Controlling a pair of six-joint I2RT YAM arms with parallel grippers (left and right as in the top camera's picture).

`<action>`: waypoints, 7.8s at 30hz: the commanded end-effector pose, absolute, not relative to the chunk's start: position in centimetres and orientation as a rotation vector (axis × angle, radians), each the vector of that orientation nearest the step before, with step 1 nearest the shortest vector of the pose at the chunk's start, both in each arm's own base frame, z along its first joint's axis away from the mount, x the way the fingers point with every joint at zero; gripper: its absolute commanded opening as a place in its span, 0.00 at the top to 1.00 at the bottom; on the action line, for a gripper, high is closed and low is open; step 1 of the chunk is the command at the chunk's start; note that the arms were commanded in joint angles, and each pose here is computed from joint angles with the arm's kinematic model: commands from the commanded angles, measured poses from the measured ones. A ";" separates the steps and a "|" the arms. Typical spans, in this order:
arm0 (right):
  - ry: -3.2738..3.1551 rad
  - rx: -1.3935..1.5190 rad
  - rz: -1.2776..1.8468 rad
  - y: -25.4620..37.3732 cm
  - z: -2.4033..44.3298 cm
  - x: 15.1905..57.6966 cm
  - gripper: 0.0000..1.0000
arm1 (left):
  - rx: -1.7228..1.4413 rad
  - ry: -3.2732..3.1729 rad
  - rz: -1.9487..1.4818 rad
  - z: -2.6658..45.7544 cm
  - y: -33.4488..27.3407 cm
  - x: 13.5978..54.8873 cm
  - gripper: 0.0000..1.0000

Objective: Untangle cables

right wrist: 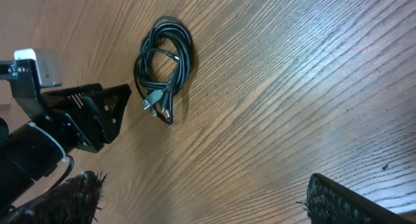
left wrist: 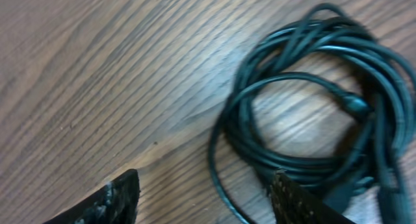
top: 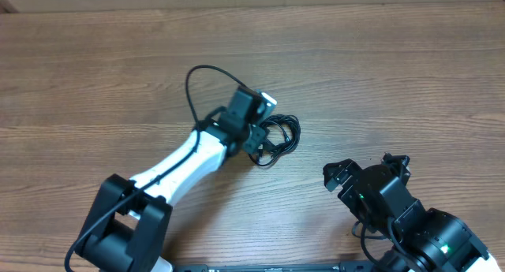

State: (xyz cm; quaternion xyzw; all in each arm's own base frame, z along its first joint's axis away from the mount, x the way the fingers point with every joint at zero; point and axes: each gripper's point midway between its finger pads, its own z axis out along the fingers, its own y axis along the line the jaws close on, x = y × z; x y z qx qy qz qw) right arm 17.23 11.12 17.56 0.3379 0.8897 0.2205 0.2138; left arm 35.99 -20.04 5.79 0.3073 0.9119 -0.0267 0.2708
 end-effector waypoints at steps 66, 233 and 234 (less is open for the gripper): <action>2.632 0.840 0.453 15.1 12.5 20.9 0.00 | -0.731 2.650 -0.085 14.9 -10.2 28.0 0.29; 2.456 1.003 0.479 9.9 15.6 17.9 0.00 | -0.534 2.788 -0.087 6.3 -16.1 33.9 0.13; 2.459 1.003 0.473 10.0 15.4 18.0 0.00 | -0.504 2.800 -0.144 6.4 -16.5 34.2 0.13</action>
